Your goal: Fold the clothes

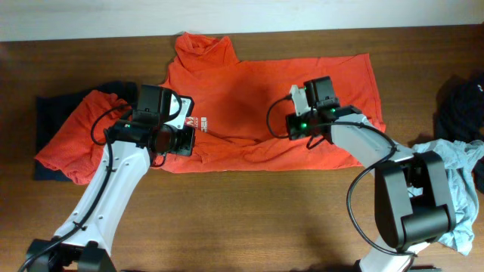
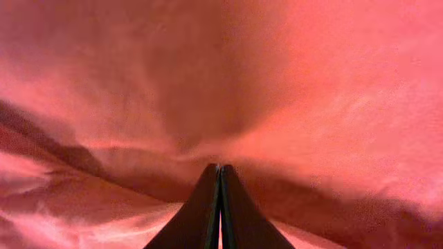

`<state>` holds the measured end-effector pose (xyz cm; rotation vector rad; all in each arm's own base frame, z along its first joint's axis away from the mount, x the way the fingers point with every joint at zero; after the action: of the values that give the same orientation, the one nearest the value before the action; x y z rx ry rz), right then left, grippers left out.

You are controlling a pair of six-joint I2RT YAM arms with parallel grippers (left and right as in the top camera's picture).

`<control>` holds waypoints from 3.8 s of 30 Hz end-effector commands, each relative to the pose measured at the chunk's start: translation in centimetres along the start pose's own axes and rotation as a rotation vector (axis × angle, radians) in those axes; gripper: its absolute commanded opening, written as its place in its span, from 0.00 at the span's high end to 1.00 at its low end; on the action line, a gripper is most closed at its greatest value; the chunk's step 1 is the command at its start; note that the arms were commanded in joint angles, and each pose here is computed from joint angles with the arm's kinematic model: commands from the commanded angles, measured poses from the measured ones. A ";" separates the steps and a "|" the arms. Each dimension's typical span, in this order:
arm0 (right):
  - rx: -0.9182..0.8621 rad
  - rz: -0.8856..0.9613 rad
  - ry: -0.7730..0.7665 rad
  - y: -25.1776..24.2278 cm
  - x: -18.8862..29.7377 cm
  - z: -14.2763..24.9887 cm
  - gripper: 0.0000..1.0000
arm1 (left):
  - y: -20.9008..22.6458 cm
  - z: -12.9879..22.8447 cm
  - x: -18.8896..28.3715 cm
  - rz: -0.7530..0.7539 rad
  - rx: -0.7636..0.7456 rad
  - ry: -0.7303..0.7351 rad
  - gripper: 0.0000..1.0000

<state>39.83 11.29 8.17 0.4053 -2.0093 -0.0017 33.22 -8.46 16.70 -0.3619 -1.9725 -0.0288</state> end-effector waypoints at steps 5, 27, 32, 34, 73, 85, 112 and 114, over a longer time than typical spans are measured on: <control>-0.010 0.010 0.067 0.7 2.6 -0.4 0.95 | 0.0 -0.4 0.4 -0.004 -0.021 -0.009 0.67; -0.052 -0.090 0.196 2.4 6.6 1.5 0.57 | -2.6 3.9 -8.8 -0.096 -0.458 0.308 0.57; -0.085 -0.080 0.207 1.6 6.8 1.7 0.57 | -2.2 3.4 -9.5 -0.133 -0.463 0.287 0.57; -0.098 -0.077 0.207 1.2 6.9 1.8 0.57 | -2.2 2.9 -9.6 -0.144 -0.466 0.264 0.57; -0.101 -0.076 0.211 1.2 6.9 1.8 0.58 | -3.0 4.0 -10.9 -0.053 -0.453 0.309 0.98; -0.100 -0.076 0.211 1.2 6.9 1.8 0.58 | -3.9 -0.6 -6.8 -0.071 -0.454 0.253 1.00; -0.099 -0.076 0.207 1.1 6.9 1.8 0.58 | -4.0 -7.1 -7.5 -0.165 -0.492 -0.043 0.96; -0.100 -0.076 0.208 1.1 6.9 1.8 0.58 | -4.1 -7.3 -7.8 -0.162 -0.493 -0.057 0.98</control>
<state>34.81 10.07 12.47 0.3930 -1.7491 -0.0866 40.91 -15.34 13.10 -0.5143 -2.0113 -0.6040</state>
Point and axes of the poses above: each gripper's point midway between its finger pads, its own x axis back along the fingers, its own y axis along the line the jaws close on, z = x × y, the point moved 5 cm from there along x, back along the fingers
